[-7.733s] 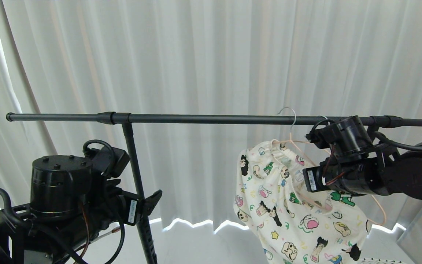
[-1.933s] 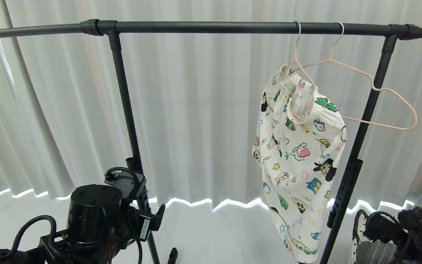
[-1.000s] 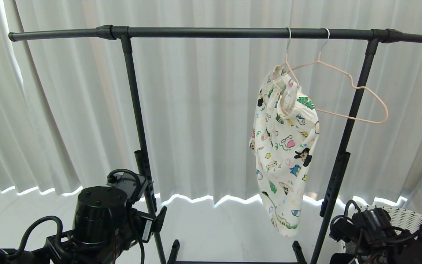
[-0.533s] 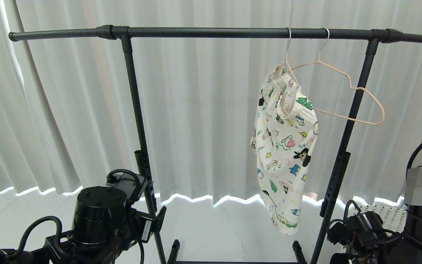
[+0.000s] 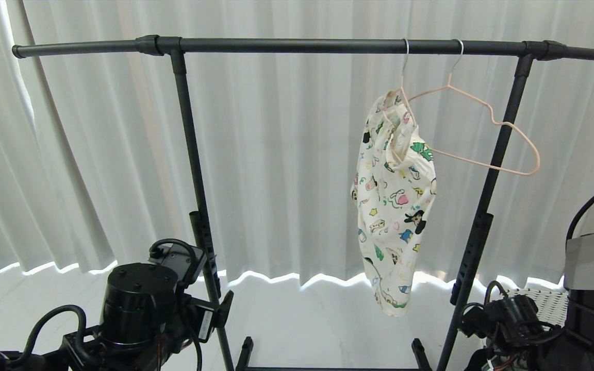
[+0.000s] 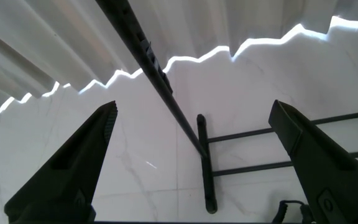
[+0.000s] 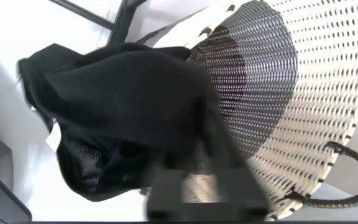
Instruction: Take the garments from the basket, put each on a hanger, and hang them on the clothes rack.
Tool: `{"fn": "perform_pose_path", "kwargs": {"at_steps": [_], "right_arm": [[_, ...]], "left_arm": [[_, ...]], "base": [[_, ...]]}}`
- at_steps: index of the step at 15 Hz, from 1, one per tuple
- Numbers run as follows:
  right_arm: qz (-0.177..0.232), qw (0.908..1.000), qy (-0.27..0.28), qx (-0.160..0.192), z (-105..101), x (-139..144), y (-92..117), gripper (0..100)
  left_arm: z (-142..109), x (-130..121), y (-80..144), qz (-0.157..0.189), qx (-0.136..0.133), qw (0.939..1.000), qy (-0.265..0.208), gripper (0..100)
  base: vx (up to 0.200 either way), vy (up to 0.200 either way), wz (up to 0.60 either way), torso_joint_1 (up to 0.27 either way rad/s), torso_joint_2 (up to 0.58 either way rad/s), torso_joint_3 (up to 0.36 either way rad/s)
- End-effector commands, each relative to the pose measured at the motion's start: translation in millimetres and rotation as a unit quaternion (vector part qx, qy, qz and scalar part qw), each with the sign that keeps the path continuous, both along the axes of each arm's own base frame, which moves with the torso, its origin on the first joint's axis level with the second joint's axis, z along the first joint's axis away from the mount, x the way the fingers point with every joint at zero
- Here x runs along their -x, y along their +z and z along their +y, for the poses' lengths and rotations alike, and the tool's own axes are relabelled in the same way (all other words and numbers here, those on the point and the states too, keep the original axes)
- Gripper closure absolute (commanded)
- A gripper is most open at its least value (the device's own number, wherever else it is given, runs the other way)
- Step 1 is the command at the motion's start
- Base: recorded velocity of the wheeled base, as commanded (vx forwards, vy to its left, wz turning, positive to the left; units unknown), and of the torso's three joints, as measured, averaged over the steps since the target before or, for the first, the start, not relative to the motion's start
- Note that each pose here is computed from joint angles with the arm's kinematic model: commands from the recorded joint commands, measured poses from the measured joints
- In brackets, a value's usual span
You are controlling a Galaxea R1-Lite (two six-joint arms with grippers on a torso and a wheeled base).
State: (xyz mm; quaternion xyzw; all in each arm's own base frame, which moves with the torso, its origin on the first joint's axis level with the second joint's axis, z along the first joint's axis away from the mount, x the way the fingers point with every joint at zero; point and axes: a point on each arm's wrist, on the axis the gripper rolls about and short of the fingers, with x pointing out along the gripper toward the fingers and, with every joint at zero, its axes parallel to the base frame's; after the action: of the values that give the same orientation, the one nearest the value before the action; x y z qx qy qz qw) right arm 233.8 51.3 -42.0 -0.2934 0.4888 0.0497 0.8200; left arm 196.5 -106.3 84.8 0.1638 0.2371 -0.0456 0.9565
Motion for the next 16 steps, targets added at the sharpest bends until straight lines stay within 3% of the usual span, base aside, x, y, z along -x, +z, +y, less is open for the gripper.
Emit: {"fn": "perform_pose_path", "kwargs": {"at_steps": [1, 4, 8, 11, 13, 14, 16], "right_arm": [[-0.032, 0.9994, 0.005, -0.010, 0.7, 2.6, 20.3, 100], [-0.081, 0.9964, 0.011, -0.025, 0.8, 11.2, 49.8, 100], [-0.167, 0.9839, 0.035, -0.053, 11.6, 15.3, 111.2, 100], [-0.193, 0.9773, 0.054, -0.067, 19.6, 19.8, 164.3, 100], [-0.214, 0.9691, 0.068, -0.103, 34.6, 27.1, 213.3, 100], [-0.217, 0.9660, 0.071, -0.122, 40.8, 32.4, 229.1, 100], [-0.213, 0.9641, 0.085, -0.134, 45.2, 45.4, 248.8, 100]], "left_arm": [[-3.2, 1.7, -0.4, 0.001, 0.000, 1.0000, -0.009, 0], [-16.3, 8.7, -1.1, 0.002, -0.001, 0.9991, -0.042, 0], [-41.3, 22.6, -2.0, 0.003, 0.000, 0.9945, -0.105, 0], [-68.5, 27.6, 5.0, 0.003, 0.041, 0.9830, -0.179, 0], [-102.7, 24.2, 15.8, 0.007, 0.104, 0.9598, -0.261, 0], [-118.0, 24.0, 21.7, 0.009, 0.129, 0.9445, -0.302, 0], [-138.1, 34.0, 20.3, 0.041, 0.156, 0.9038, -0.396, 0]], "base": [[0.000, 0.000, 0.00, 0.000, 0.00, 0.000], [0.000, 0.000, 0.00, 0.000, 0.00, 0.000], [0.000, 0.000, 0.00, 0.000, 0.00, 0.000], [0.000, 0.000, 0.00, 0.000, 0.00, 0.000], [0.000, 0.000, 0.00, 0.000, 0.00, 0.000], [0.000, 0.000, 0.00, 0.000, 0.00, 0.000], [0.000, 0.000, 0.00, 0.000, 0.00, 0.000]]}}
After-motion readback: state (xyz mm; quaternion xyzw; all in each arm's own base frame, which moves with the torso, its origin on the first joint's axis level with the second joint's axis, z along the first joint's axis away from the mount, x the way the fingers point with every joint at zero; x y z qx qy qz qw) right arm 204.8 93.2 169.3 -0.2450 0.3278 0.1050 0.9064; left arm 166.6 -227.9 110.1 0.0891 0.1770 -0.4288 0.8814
